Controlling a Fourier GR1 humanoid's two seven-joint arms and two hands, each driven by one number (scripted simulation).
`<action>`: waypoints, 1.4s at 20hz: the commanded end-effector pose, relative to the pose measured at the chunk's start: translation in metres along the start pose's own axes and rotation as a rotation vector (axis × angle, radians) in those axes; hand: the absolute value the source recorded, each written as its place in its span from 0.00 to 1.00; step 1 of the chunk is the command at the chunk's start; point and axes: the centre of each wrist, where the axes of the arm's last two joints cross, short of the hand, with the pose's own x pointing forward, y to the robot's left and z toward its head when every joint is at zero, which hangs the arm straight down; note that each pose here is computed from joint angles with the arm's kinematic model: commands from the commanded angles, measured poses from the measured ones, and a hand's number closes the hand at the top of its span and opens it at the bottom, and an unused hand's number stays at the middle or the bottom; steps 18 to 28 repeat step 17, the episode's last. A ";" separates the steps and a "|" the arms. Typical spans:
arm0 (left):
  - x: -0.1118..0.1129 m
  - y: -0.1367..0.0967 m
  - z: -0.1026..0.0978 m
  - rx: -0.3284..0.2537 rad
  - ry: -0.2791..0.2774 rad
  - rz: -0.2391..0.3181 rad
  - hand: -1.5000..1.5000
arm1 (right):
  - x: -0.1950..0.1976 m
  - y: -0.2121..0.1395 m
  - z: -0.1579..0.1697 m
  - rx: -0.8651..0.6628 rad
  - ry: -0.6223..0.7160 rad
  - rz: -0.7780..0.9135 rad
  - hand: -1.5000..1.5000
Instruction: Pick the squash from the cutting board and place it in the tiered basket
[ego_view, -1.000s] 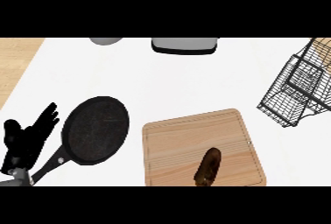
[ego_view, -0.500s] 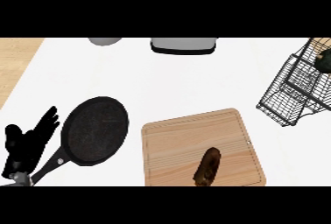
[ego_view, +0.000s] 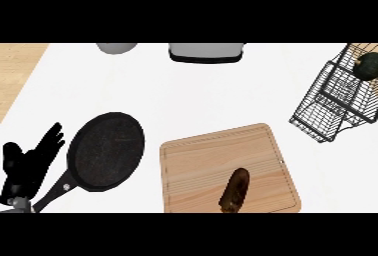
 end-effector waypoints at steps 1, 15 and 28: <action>-0.011 -0.005 0.005 0.004 0.018 0.008 0.50 | 0.001 -0.026 -0.006 -0.060 0.087 -0.180 0.00; -0.031 0.021 0.028 0.081 0.082 0.018 0.50 | -0.051 -0.067 -0.022 -0.005 0.150 -0.770 0.00; -0.029 0.028 0.028 0.126 0.080 0.035 0.50 | -0.058 -0.056 -0.017 0.044 0.103 -0.772 0.00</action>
